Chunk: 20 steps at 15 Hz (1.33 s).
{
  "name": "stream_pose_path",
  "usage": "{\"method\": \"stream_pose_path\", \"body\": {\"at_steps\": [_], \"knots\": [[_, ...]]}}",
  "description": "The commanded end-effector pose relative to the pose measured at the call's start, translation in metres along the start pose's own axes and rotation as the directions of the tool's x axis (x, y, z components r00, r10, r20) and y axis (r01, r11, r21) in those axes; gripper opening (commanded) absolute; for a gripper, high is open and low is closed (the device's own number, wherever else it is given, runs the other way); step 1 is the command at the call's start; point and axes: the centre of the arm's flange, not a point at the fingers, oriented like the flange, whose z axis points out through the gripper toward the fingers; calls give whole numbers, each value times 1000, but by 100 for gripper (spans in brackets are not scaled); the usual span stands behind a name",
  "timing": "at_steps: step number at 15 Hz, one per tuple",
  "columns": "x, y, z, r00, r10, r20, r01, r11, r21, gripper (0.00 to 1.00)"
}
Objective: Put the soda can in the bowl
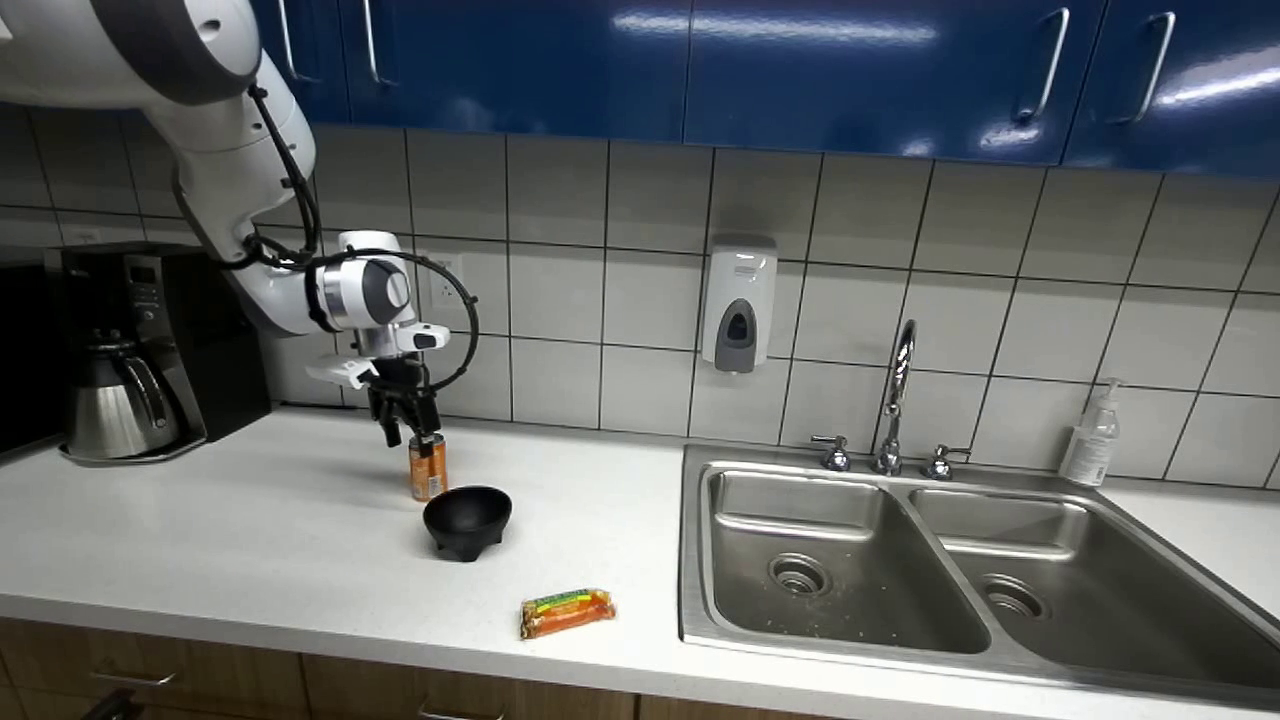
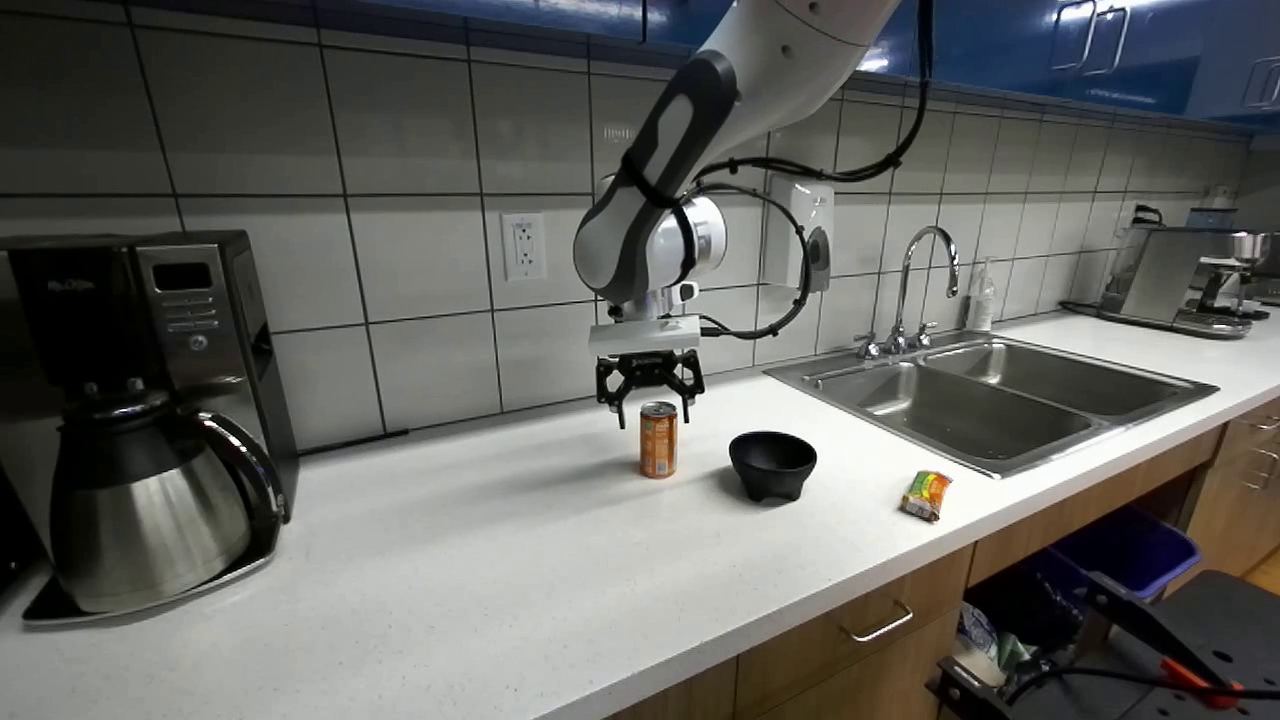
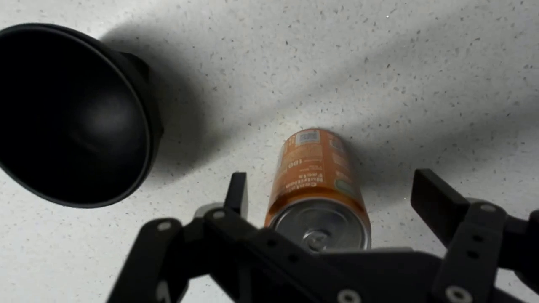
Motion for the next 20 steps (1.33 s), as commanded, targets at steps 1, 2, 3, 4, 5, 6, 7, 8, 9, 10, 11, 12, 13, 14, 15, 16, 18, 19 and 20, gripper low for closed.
{"method": "stream_pose_path", "body": {"at_steps": [1, 2, 3, 4, 5, 6, 7, 8, 9, 10, 11, 12, 13, 14, 15, 16, 18, 19, 20], "knots": [[18, -11, 2, 1000, 25, -16, -26, 1000, -7, 100], [20, -11, 3, 999, 27, -20, -27, 1000, -8, 100], [22, -12, 4, 999, 28, -19, -29, 1000, -9, 100], [23, -12, 6, 999, 30, -18, -30, 1000, -9, 100], [23, -11, 7, 999, 31, -14, -31, 999, -11, 100], [24, -11, 9, 999, 32, -15, -32, 999, -12, 100], [24, -11, 10, 999, 33, -14, -33, 999, -13, 100], [25, -11, 12, 999, 33, -12, -33, 999, -14, 100], [25, -12, 14, 999, 34, -9, -34, 999, -14, 100], [26, -12, 15, 999, 35, -8, -35, 999, -15, 100], [26, -12, 16, 999, 38, -6, -38, 999, -18, 100], [26, -10, 15, 999, 39, 8, -39, 999, -22, 100], [18, -5, 19, 1000, 11, -13, -11, 1000, -9, 100], [18, -5, 19, 1000, 12, -9, -12, 1000, -12, 100], [18, -5, 19, 1000, 12, -8, -12, 1000, -13, 100], [18, -5, 19, 1000, 13, -6, -13, 1000, -14, 100], [18, -5, 19, 1000, 13, -6, -13, 1000, -15, 100], [18, -5, 19, 1000, 13, -6, -13, 1000, -15, 100], [18, -5, 19, 1000, 13, -5, -13, 1000, -15, 100]]}}
